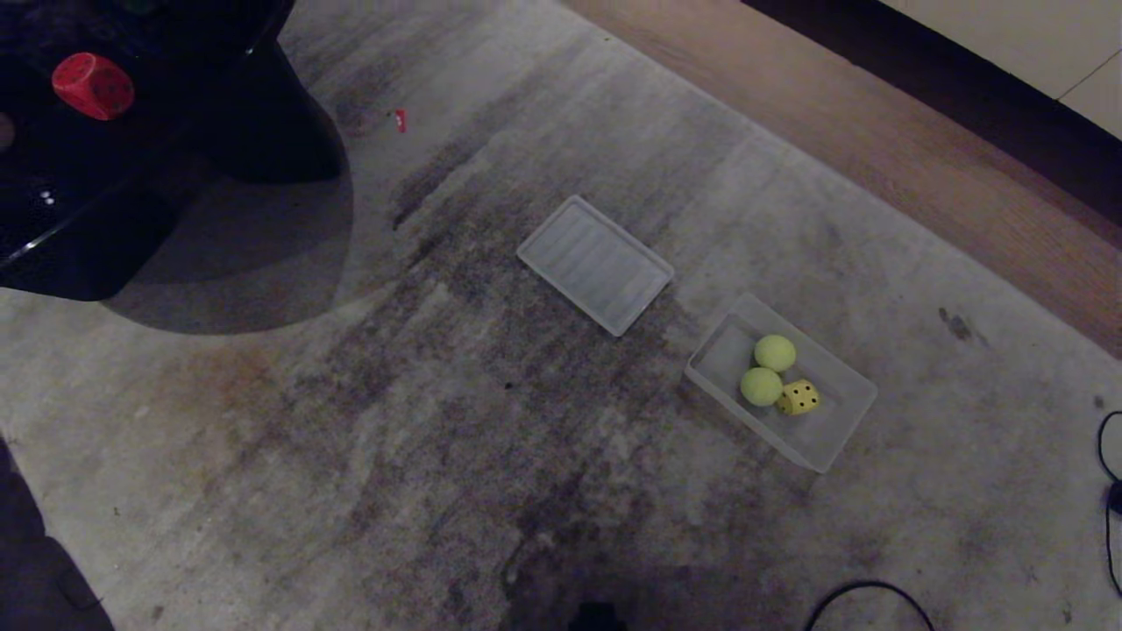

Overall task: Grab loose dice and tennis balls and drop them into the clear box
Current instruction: Pick up toys out of the box

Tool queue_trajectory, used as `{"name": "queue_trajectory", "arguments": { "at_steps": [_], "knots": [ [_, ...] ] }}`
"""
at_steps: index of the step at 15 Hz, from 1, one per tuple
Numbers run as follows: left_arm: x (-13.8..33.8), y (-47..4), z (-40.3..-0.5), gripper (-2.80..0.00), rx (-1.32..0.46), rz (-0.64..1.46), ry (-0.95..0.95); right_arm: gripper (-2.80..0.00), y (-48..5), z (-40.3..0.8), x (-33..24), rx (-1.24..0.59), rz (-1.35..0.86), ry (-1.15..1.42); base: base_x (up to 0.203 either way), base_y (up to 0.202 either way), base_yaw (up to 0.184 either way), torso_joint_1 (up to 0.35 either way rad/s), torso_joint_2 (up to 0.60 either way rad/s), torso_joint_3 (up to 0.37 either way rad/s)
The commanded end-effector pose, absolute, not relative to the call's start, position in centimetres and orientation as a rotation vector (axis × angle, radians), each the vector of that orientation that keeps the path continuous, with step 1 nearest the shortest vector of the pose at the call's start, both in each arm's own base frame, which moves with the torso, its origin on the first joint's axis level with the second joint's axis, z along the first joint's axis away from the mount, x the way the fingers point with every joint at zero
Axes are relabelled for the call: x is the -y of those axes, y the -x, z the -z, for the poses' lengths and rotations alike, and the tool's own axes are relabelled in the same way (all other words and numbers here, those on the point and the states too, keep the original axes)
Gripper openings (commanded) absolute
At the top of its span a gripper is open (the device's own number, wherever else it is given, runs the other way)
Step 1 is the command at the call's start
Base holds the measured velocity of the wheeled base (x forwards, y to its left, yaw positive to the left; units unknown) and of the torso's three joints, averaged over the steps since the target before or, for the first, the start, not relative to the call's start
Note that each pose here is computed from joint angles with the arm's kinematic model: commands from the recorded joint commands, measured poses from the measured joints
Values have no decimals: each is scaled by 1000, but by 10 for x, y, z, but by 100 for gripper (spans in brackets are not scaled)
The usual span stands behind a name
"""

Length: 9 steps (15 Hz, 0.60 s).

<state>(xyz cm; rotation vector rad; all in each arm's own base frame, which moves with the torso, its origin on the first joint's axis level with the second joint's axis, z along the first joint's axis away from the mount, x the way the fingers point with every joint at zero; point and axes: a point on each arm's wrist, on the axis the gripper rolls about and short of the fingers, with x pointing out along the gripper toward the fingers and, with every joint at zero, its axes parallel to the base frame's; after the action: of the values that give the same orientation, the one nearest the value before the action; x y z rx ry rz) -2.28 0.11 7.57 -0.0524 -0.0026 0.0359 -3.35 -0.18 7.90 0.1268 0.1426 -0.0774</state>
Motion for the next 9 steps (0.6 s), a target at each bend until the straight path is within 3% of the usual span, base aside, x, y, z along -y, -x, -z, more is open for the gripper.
{"name": "queue_trajectory", "arguments": {
  "at_steps": [1,9],
  "knots": [
    [-1,23,-75,-280,1,-37,54,-280,33,-79,2,-147,79,-127,0,0,0,1,-8,204],
    [-1,23,-75,-280,1,-37,51,-280,33,-79,2,-147,79,-127,0,0,0,2,2,200]
  ]
}}
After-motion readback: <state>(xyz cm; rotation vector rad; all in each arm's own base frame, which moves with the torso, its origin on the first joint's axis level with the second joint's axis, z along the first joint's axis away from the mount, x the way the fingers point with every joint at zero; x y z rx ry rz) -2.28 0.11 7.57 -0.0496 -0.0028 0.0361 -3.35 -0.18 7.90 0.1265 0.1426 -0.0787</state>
